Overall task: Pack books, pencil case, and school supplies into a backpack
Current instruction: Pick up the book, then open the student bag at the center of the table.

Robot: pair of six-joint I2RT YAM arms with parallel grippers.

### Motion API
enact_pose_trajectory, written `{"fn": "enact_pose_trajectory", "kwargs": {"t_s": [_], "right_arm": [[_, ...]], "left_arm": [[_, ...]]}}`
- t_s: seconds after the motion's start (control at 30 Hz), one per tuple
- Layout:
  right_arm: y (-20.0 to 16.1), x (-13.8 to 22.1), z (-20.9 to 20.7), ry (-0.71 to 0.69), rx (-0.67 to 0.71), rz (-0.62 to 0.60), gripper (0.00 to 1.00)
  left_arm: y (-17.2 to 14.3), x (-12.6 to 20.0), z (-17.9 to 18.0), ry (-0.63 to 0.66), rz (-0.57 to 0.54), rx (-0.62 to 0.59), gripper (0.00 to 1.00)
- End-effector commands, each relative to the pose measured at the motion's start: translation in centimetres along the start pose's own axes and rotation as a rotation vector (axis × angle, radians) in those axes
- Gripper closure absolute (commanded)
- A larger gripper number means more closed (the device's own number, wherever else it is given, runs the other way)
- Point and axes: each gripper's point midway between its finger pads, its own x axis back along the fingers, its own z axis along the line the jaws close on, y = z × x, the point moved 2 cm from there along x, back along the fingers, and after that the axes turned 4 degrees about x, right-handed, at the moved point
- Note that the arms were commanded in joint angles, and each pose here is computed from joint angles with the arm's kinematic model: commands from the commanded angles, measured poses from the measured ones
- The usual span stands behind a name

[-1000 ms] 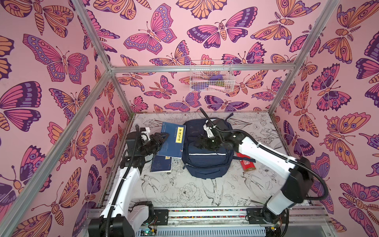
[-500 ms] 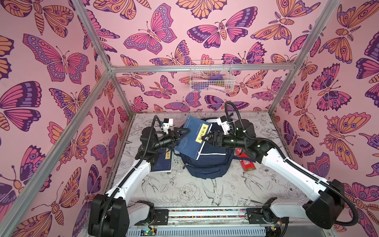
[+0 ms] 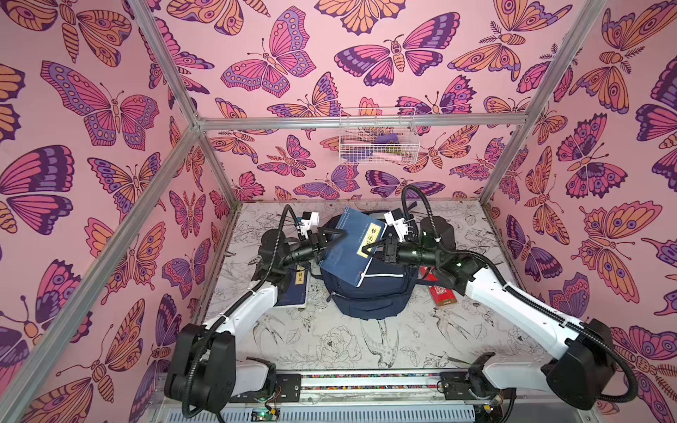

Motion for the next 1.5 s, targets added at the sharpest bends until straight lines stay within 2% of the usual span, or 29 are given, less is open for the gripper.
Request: {"fn": "enact_pose_trajectory", "kwargs": {"t_s": [0.0,0.03,0.07,0.1,0.13,0.2,0.27,0.37,0.43,0.57,0.67,0.8,1.07,1.17,1.3,1.4,1.47], "right_arm": [[0.0,1.3,0.3,-0.037,0.023,-0.014,1.00],[0.0,1.7,-0.1,-0.071,0.028,-0.018,1.00],[0.1,2.4,-0.7,-0.129,0.027,-0.031,1.00],[0.1,3.1,-1.8,-0.202,0.016,-0.039,1.00],[0.3,4.5,-3.4,-0.315,-0.002,-0.066,1.00],[0.4,7.1,-6.2,-0.479,-0.063,-0.099,1.00],[0.2,10.1,-8.9,-0.612,-0.150,-0.134,1.00],[-0.6,13.5,-10.7,-0.706,-0.214,-0.188,1.00],[-1.4,15.2,-11.5,-0.752,-0.257,-0.213,1.00],[-2.7,17.9,-12.7,-0.830,-0.338,-0.259,1.00],[-3.4,18.7,-12.8,-0.826,-0.364,-0.279,1.00],[-3.9,18.9,-12.8,-0.816,-0.375,-0.281,1.00],[-4.6,19.1,-12.8,-0.806,-0.389,-0.290,1.00],[-4.7,19.2,-12.5,-0.792,-0.394,-0.294,1.00],[-5.1,19.4,-12.2,-0.786,-0.393,-0.295,1.00],[-5.5,19.7,-12.0,-0.786,-0.394,-0.297,1.00],[-5.7,19.8,-11.8,-0.780,-0.393,-0.299,1.00]], "left_arm": [[0.0,0.0,-0.3,0.019,-0.006,-0.059,1.00],[0.3,0.1,0.4,0.069,-0.019,-0.069,0.93],[0.4,0.2,1.1,0.135,-0.038,-0.087,0.71],[0.6,0.3,2.3,0.207,-0.053,-0.101,0.56],[0.3,0.7,2.0,0.274,-0.076,-0.168,0.44],[0.0,1.0,3.7,0.484,-0.082,-0.267,0.27],[-0.4,0.5,5.9,0.694,-0.042,-0.370,0.22],[-1.7,-0.6,8.6,0.926,0.052,-0.557,0.24],[-2.4,-1.6,10.2,1.024,0.114,-0.654,0.24],[-4.2,-4.0,13.1,1.144,0.269,-0.844,0.19],[-5.7,-5.9,15.1,1.188,0.390,-0.957,0.17],[-6.7,-7.1,17.9,1.238,0.509,-1.025,0.18],[-8.9,-8.0,19.9,1.179,0.662,-1.053,0.20],[-9.0,-7.9,20.9,1.217,0.680,-1.073,0.20],[-8.2,-8.0,21.7,1.279,0.654,-1.087,0.31],[-7.5,-8.5,21.4,1.297,0.623,-1.102,0.48],[-7.2,-8.9,20.9,1.289,0.600,-1.120,0.65]]}}
